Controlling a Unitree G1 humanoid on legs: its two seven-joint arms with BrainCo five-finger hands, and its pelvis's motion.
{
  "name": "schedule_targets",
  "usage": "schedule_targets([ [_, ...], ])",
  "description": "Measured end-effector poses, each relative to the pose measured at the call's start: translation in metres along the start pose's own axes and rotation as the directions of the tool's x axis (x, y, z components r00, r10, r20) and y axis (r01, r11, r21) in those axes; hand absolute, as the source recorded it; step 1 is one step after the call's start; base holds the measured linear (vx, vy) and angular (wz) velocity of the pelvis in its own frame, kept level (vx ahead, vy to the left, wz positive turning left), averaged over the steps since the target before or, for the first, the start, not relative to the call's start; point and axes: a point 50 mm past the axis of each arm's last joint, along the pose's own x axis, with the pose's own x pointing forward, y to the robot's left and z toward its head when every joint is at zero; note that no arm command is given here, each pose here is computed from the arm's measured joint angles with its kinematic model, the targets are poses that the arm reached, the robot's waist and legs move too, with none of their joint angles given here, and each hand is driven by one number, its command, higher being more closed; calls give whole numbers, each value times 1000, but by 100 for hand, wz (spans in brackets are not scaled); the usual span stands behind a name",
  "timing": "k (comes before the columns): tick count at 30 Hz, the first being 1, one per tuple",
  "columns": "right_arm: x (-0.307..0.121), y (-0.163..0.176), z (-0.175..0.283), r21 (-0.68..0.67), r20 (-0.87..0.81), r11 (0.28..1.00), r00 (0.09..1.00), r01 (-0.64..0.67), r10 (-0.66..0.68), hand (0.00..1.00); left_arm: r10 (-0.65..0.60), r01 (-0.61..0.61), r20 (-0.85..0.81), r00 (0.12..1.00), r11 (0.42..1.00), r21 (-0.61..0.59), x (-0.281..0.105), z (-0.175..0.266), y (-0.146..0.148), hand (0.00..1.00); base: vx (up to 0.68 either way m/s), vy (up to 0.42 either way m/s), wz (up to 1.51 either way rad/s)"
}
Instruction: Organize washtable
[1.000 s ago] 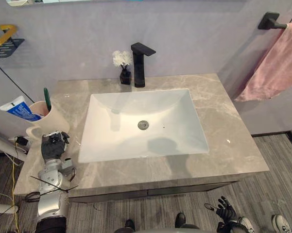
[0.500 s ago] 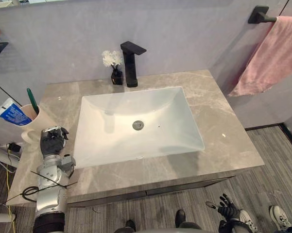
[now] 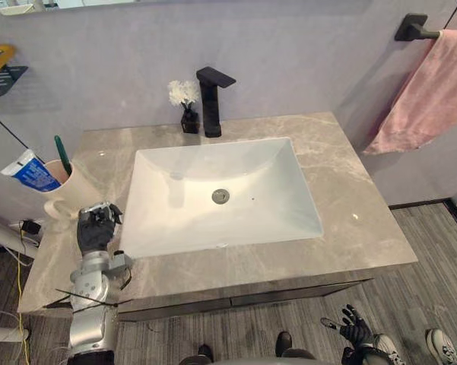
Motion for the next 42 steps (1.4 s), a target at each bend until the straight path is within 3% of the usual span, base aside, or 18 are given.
schedule_targets([
  [12, 0, 6, 0, -23, -1, 999, 1000, -25, 25, 0, 22, -21, -49, 999, 1000, 19, -17, -9, 12, 100, -9, 0, 5],
  [27, 0, 5, 0, -30, -2, 999, 1000, -25, 25, 0, 203, -201, 1, 979, 969, 144, -14, 2, 54, 100, -3, 0, 1],
  [42, 1, -1, 3, -64, 5, 998, 1000, -29, 29, 0, 195, -204, 68, 978, 961, 187, 20, 19, 56, 100, -2, 4, -4],
])
